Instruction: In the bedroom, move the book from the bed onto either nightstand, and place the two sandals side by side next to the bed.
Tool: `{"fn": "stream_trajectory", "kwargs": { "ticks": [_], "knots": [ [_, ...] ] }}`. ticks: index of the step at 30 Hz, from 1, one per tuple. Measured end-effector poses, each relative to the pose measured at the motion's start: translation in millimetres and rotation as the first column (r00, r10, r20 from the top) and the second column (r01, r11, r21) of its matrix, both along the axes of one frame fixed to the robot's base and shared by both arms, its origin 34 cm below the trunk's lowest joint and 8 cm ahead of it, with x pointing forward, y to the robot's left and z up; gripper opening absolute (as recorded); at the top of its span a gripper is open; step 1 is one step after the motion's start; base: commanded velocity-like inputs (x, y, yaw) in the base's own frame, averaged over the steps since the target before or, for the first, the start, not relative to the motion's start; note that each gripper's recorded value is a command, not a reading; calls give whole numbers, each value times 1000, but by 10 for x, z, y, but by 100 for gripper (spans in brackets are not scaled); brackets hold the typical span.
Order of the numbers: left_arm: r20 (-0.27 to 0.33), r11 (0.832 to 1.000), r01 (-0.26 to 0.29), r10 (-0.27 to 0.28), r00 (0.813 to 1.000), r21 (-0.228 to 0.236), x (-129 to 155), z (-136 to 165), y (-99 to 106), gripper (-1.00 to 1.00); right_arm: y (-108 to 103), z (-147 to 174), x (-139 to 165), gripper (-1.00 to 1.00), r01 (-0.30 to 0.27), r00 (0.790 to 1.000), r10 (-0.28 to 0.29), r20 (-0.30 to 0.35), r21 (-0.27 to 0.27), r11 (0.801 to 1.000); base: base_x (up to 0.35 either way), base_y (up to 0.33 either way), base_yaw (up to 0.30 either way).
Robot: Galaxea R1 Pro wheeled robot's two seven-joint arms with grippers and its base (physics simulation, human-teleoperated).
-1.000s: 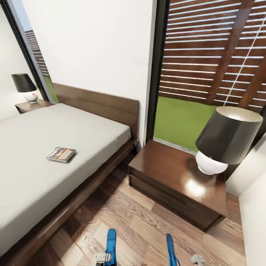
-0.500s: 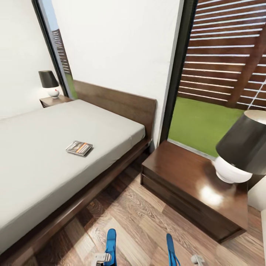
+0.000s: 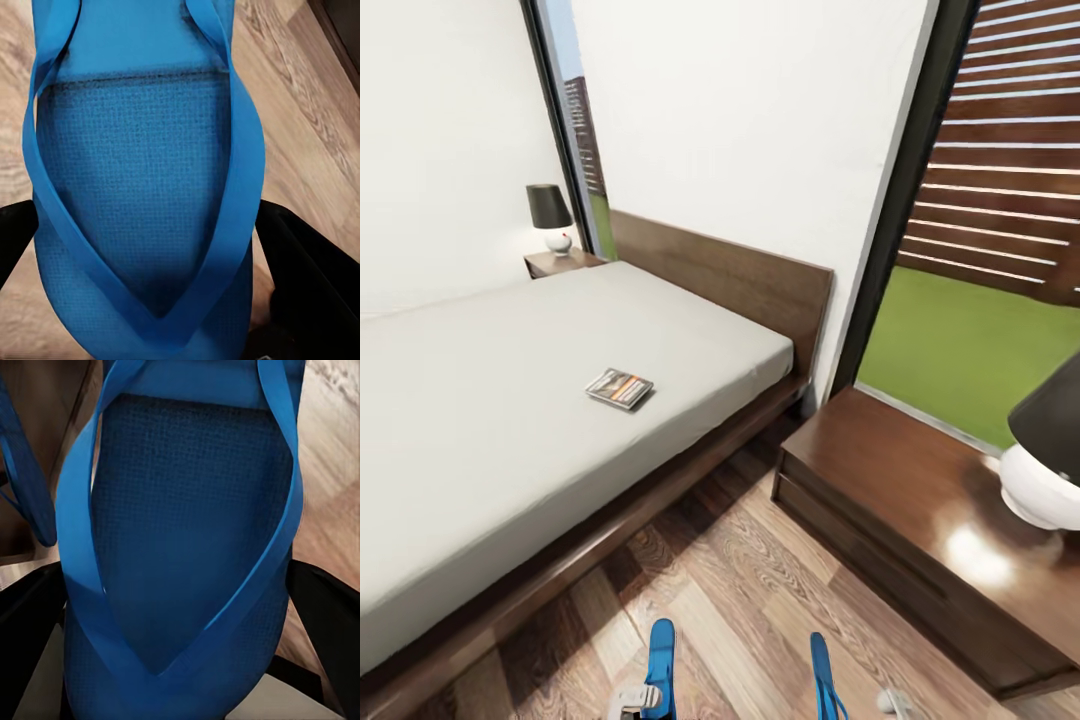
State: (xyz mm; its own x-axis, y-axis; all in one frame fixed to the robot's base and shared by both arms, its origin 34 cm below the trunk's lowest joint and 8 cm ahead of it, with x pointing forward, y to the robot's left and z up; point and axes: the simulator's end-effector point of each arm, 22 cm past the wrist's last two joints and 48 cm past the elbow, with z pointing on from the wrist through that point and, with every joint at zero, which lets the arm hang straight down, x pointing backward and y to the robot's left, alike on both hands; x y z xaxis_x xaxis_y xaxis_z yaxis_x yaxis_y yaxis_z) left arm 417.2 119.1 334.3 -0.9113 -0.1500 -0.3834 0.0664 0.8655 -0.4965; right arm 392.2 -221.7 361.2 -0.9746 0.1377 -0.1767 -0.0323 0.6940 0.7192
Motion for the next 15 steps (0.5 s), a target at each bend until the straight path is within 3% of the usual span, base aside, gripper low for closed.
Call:
{"fn": "stream_trajectory", "kwargs": {
  "ticks": [15],
  "knots": [
    [-7, 1000, 6, -6, 1000, 1, -31, -24, -8, -100, 0, -21, -23, -100, 1, 1000, -1, -8, 0, 1000, 0, 0, 271]
  ]
}}
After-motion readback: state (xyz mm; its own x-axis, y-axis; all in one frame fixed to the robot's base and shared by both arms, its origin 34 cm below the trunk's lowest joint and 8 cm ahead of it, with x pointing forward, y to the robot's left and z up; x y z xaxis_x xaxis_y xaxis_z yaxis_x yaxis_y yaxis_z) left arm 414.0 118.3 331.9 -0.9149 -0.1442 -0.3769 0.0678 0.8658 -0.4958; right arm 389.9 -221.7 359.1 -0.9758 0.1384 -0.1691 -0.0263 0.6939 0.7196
